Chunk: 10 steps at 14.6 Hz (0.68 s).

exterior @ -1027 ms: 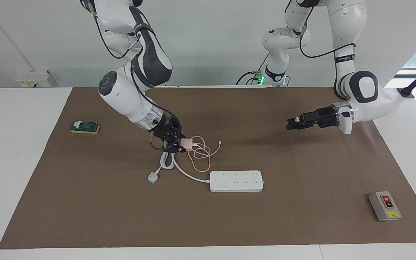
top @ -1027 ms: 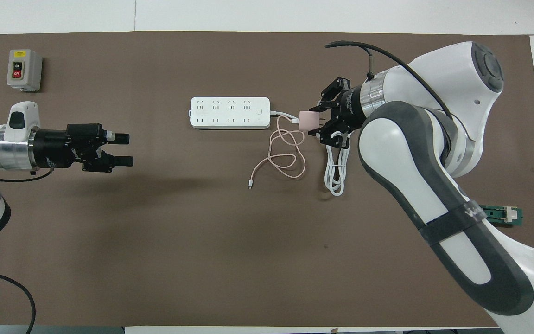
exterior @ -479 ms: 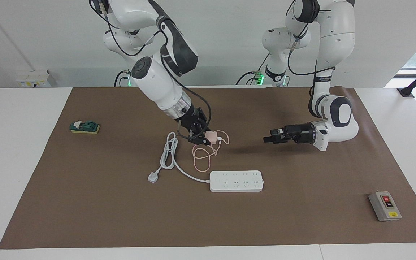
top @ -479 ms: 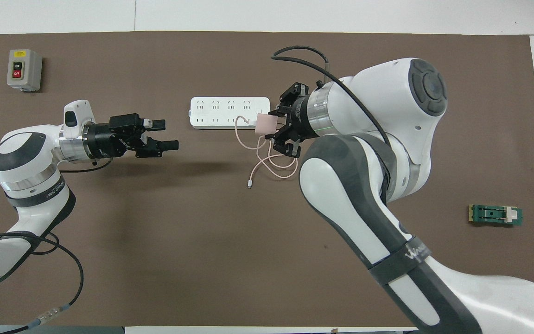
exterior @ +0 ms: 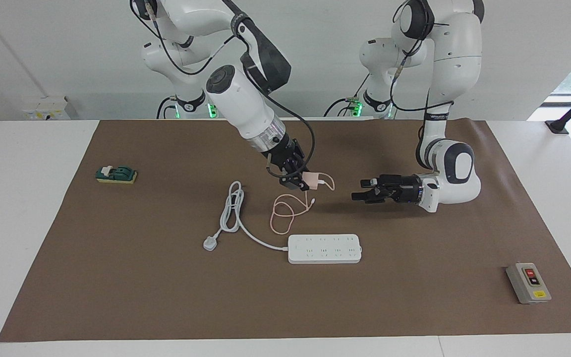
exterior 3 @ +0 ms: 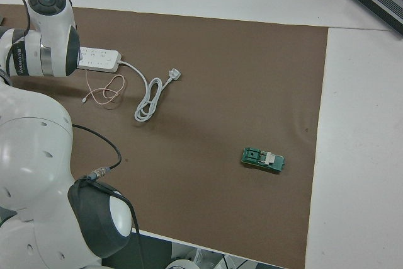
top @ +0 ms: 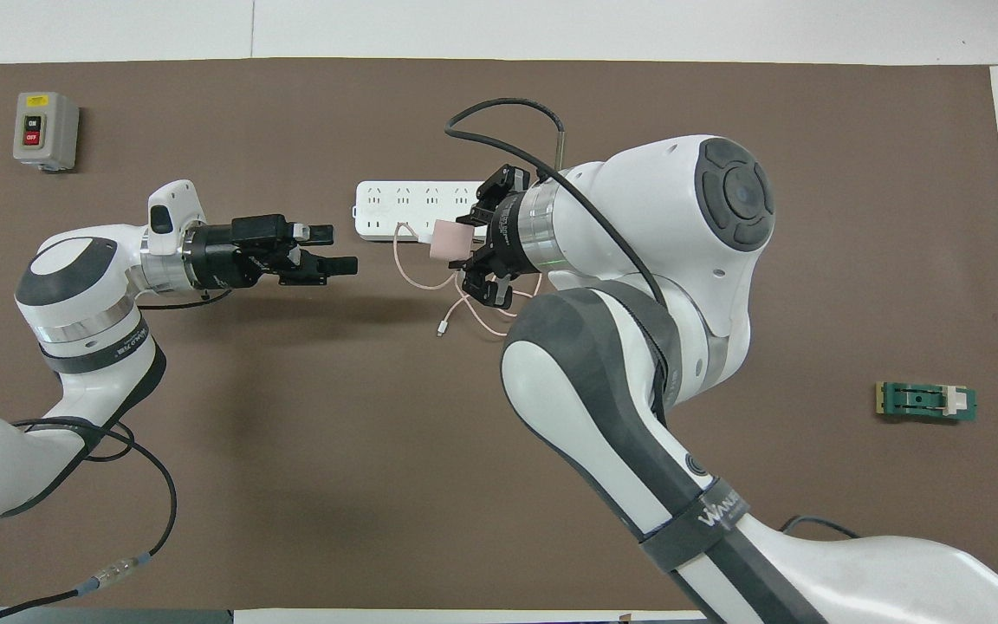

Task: Plug charger into power strip
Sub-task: 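Carry the charger toward the left gripper above the power strip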

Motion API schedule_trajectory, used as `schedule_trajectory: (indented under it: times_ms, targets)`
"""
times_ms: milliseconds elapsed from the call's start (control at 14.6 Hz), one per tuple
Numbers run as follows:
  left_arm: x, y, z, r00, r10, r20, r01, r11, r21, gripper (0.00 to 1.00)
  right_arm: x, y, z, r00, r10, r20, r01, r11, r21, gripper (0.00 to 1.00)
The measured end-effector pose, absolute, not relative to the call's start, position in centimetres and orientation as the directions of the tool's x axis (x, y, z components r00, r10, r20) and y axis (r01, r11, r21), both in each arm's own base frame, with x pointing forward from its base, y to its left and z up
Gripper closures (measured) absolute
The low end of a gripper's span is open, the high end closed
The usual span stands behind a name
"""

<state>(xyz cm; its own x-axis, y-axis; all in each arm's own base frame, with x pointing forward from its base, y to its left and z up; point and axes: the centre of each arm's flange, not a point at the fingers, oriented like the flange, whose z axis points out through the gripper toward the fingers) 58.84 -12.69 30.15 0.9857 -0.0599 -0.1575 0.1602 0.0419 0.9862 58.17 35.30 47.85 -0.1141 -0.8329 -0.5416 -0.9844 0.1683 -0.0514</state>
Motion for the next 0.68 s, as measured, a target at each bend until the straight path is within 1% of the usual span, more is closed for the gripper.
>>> schedule_trajectory:
  times_ms: [137, 342, 685]
  targets:
    - [59.1, -13.2, 30.7, 0.986, -0.067, -0.151, 0.154, 0.046, 0.987, 0.0, 57.9, 36.2, 47.5, -0.105, -0.82, -0.563, -0.985, 0.162, -0.051, 0.53]
    - [59.8, -14.2, 32.0, 0.983, -0.082, -0.167, 0.172, 0.049, 0.984, 0.0, 58.3, 36.1, 46.8, -0.056, -0.772, -0.633, -0.992, 0.113, -0.05, 0.53]
    - [59.4, -17.0, 32.4, 0.98, -0.112, -0.162, 0.17, 0.064, 0.983, 0.0, 58.7, 36.2, 45.3, -0.043, -0.77, -0.636, -0.994, 0.097, -0.05, 0.53]
